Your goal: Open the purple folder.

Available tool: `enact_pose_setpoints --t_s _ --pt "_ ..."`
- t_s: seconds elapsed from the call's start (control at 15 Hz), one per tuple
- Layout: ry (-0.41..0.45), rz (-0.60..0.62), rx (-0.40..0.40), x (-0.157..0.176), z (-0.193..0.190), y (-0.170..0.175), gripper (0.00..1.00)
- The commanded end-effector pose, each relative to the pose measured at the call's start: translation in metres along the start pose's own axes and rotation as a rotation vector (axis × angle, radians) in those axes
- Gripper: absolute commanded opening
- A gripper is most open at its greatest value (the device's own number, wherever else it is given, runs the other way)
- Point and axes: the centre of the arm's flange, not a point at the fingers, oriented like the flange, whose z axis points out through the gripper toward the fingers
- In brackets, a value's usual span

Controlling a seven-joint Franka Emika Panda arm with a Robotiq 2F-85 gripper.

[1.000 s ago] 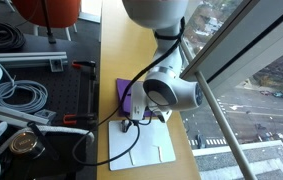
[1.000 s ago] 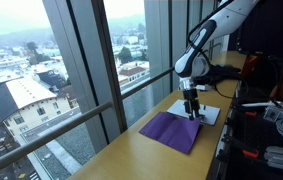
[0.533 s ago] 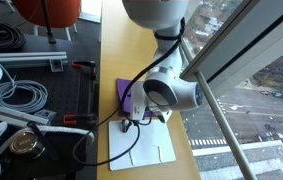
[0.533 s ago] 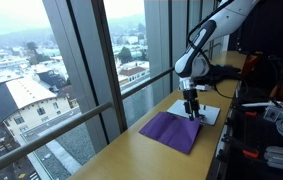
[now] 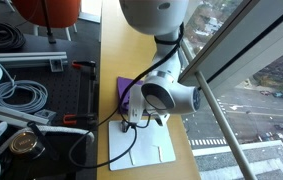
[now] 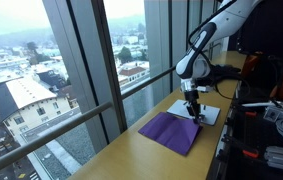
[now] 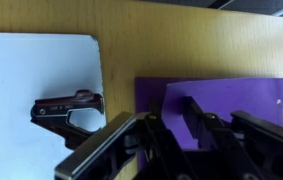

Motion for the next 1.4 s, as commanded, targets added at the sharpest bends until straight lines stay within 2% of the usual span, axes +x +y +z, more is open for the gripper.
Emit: enact_pose_setpoints --t_s 0.0,0.2,0.33,0.67,0.87,1.13,1.33 --pt "-0.002 0.006 -0.005 0.001 -0.001 -0.002 0.00" --pt "0.004 0.009 -0.068 -0.005 -0.018 -0.016 0.00" --pt "0.016 0.007 -0.139 -0.009 -0.039 -0.035 0.00" --pt "0.055 0.010 -0.325 -0.016 -0.096 -0.096 0.00" --pt "0.113 0.022 -0.387 -0.027 -0.120 -0.132 0.00" --pt "0.156 -0.005 -0.460 -0.046 -0.135 -0.181 0.00" --pt "0.187 -0.046 -0.522 -0.058 -0.132 -0.214 0.00"
